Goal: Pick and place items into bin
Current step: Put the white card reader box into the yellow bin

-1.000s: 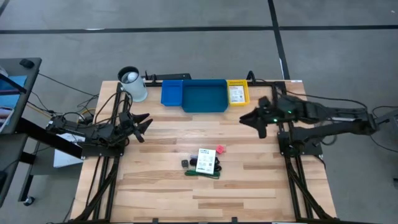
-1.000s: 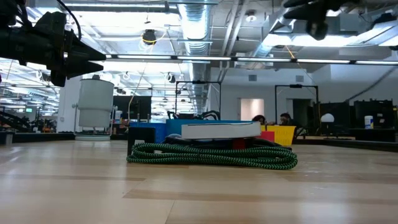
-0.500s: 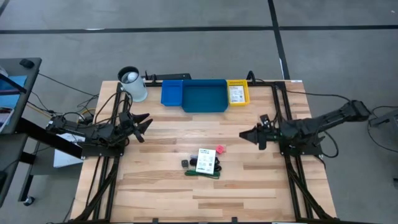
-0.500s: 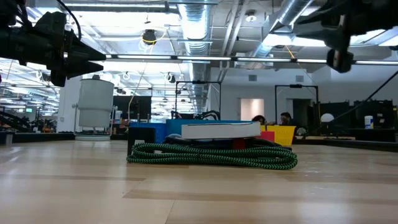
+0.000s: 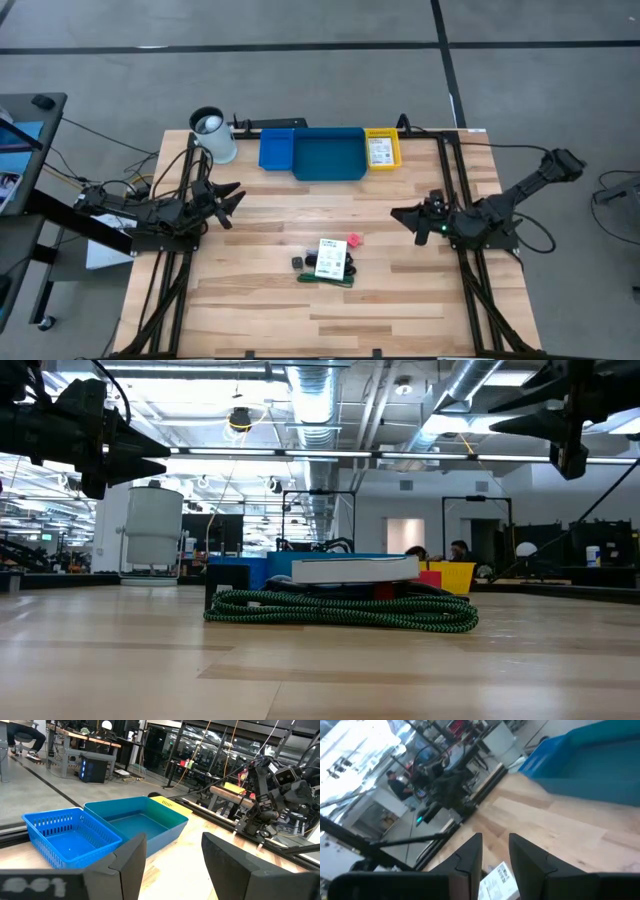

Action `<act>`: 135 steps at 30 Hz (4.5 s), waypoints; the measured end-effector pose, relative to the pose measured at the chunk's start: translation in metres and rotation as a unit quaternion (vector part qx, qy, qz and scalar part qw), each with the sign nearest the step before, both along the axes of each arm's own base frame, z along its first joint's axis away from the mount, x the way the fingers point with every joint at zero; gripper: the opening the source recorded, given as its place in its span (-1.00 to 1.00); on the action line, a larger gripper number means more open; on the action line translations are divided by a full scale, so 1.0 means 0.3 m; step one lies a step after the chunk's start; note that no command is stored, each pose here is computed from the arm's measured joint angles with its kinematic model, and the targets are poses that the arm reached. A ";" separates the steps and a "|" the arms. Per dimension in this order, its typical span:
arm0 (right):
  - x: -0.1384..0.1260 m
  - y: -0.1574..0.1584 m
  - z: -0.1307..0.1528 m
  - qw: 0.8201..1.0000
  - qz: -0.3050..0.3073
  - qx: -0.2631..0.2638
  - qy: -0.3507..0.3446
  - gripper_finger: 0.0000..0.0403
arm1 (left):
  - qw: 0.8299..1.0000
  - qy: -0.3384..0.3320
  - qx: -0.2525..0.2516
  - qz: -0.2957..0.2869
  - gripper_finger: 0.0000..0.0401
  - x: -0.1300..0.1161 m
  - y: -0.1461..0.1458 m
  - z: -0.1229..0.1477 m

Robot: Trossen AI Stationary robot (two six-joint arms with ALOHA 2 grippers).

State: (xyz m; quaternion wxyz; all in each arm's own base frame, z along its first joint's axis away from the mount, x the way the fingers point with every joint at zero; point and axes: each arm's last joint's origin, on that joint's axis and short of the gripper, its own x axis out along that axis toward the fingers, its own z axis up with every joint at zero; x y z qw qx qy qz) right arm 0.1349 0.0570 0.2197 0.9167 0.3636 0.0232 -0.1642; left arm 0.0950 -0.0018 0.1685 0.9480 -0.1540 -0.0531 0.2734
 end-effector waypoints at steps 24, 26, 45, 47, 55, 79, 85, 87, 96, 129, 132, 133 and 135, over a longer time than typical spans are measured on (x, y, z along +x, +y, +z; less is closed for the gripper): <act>0.004 -0.008 0.006 0.997 -0.025 0.069 -0.030 -0.55 | 0.959 -0.156 -0.238 -0.010 -0.10 0.000 -0.001 0.005; 0.005 -0.011 0.006 0.997 -0.029 0.069 -0.031 -0.55 | 0.954 -0.164 -0.250 -0.011 -0.10 0.000 -0.001 0.005; 0.005 -0.012 0.005 0.997 -0.029 0.060 -0.026 -0.55 | 0.858 -0.167 -0.454 -0.171 -0.10 0.023 -0.021 -0.007; 0.005 -0.012 0.005 0.998 -0.028 0.053 -0.023 -0.55 | 0.847 -0.162 -0.476 -0.174 -0.10 0.027 -0.020 -0.012; 0.005 -0.013 0.001 0.998 -0.028 0.048 -0.016 -0.55 | 0.838 -0.111 -0.510 -0.160 -0.10 0.054 -0.010 -0.033; 0.006 -0.012 0.006 0.997 -0.030 0.068 -0.028 -0.55 | 0.818 0.022 -0.533 -0.215 -0.10 0.256 0.053 -0.086; 0.006 -0.012 0.007 0.997 -0.030 0.070 -0.031 -0.55 | 0.813 0.057 -0.534 -0.227 -0.10 0.282 0.052 -0.128; 0.006 -0.012 0.008 0.997 -0.030 0.070 -0.031 -0.55 | 0.815 0.067 -0.528 -0.229 -0.10 0.297 0.054 -0.132; 0.006 -0.012 0.007 0.997 -0.030 0.070 -0.031 -0.55 | 0.813 0.103 -0.511 -0.258 -0.10 0.390 0.059 -0.128; 0.007 -0.003 0.006 0.997 0.009 0.078 -0.024 -0.55 | 0.777 0.143 -0.577 -0.207 -0.10 0.554 0.135 -0.217; 0.007 -0.003 0.006 0.997 0.009 0.078 -0.024 -0.55 | 0.778 0.145 -0.577 -0.201 -0.10 0.561 0.139 -0.214; 0.007 -0.003 0.006 0.997 0.010 0.078 -0.024 -0.55 | 0.778 0.147 -0.576 -0.201 -0.10 0.564 0.139 -0.213; 0.007 -0.003 0.006 0.997 0.010 0.078 -0.024 -0.55 | 0.780 0.146 -0.574 -0.201 -0.10 0.569 0.141 -0.210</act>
